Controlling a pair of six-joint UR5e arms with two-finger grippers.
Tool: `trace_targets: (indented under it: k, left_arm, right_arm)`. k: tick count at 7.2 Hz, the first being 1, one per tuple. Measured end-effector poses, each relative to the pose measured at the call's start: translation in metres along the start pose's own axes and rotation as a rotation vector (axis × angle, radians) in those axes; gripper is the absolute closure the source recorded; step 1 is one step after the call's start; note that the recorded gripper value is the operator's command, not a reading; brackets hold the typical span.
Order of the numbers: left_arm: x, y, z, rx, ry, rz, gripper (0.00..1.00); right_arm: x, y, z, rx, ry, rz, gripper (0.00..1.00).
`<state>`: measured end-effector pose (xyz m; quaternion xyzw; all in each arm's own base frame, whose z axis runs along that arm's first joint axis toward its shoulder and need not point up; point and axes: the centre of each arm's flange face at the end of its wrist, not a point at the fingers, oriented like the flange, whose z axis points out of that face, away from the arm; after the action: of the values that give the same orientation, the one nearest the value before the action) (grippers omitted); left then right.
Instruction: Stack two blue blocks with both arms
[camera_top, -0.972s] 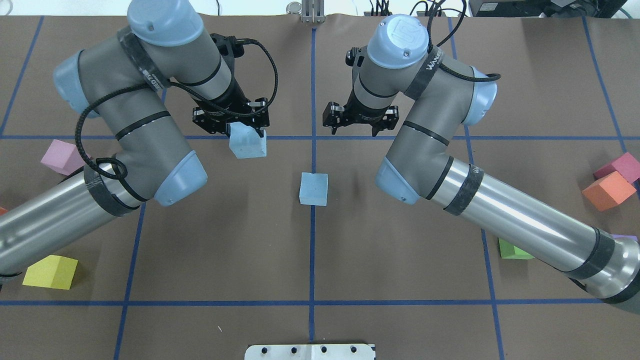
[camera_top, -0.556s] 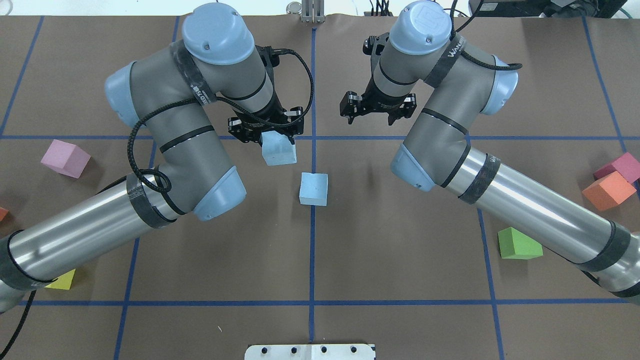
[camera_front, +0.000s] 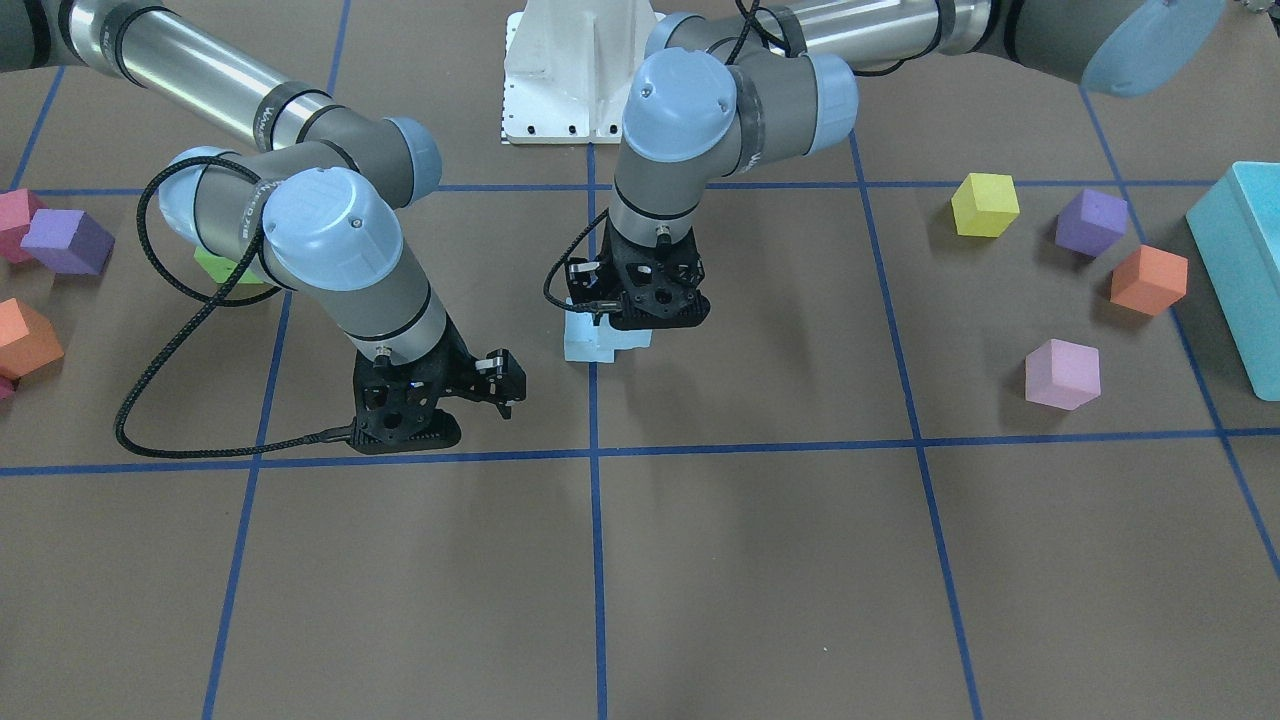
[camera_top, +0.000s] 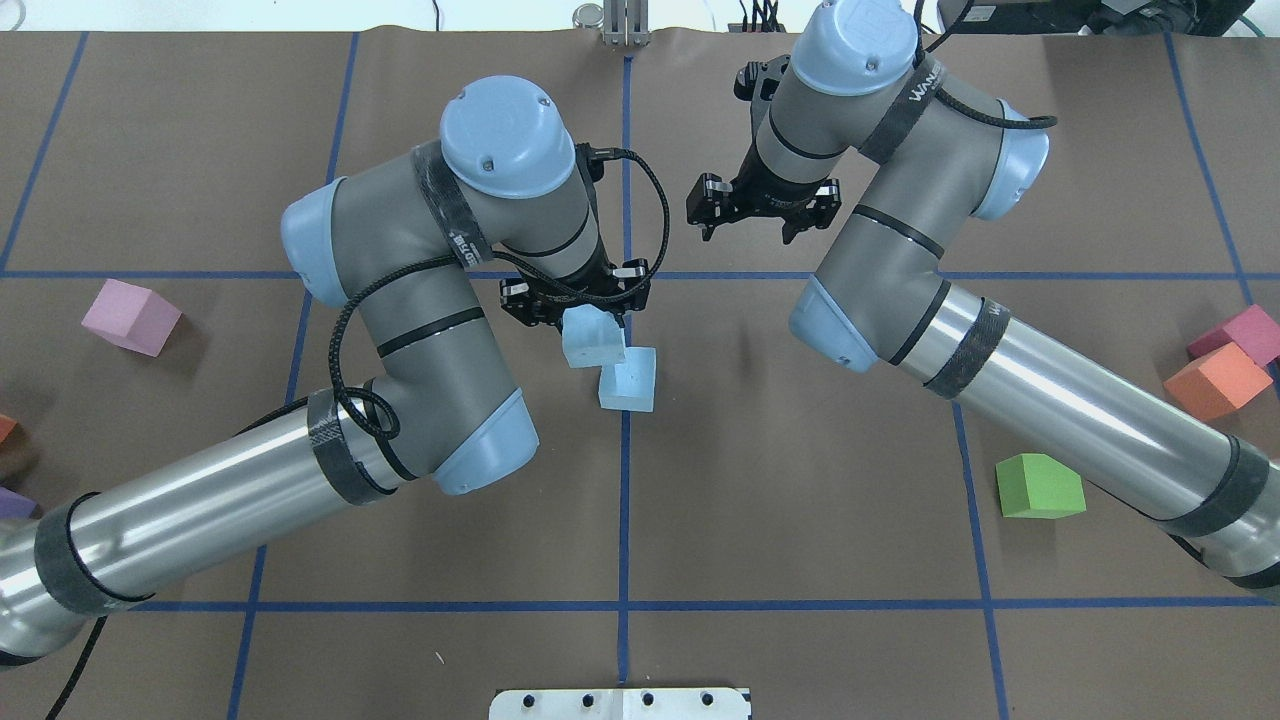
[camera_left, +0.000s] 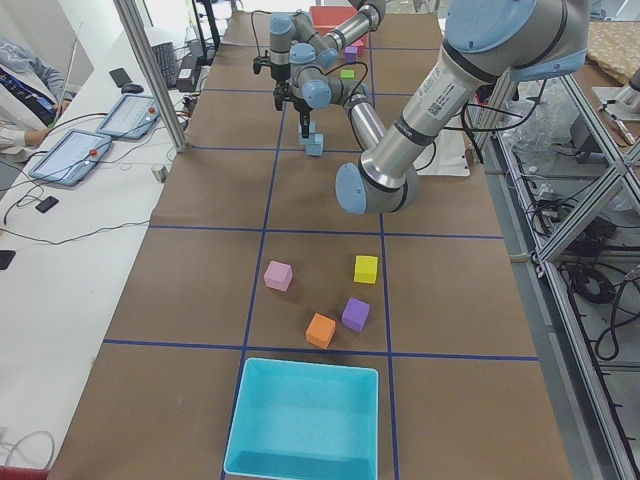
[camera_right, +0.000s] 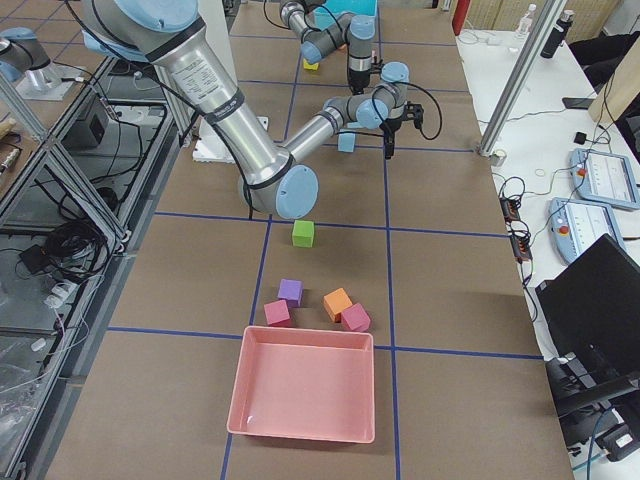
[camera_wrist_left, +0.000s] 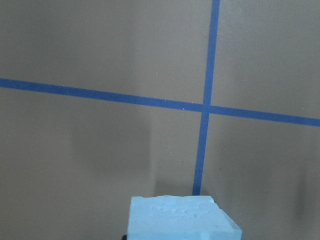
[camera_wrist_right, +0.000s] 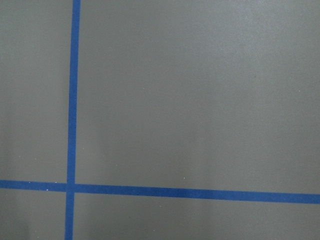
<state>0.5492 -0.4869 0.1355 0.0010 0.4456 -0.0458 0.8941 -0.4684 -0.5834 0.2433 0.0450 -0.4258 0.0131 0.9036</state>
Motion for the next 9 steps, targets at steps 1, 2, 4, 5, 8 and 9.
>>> trace_targets:
  k: [1,2,4,5,8,9]
  left_arm:
    - [0.008,0.003,0.003,0.000,0.000,0.012,0.38]
    - [0.013,0.005,0.005,-0.002,0.001,0.019,0.38]
    - [0.017,0.012,0.010,-0.011,0.001,0.028,0.31]
    - [0.018,0.015,0.013,-0.014,0.000,0.031,0.23]
    - [0.022,0.023,0.017,0.003,-0.002,0.041,0.02]
    - [0.023,0.024,0.014,0.007,0.002,0.045,0.02]
  right_arm:
    - [0.000,0.000,0.000,0.000,0.000,0.000,0.00]
    - [0.000,0.000,0.000,0.000,0.000,0.000,0.00]
    - [0.001,0.000,0.000,0.001,0.001,0.001,0.00]
    - [0.001,0.000,0.000,0.001,0.001,0.001,0.00]
    - [0.001,0.000,0.000,0.001,0.001,0.001,0.00]
    - [0.001,0.000,0.000,0.002,0.000,-0.001,0.00]
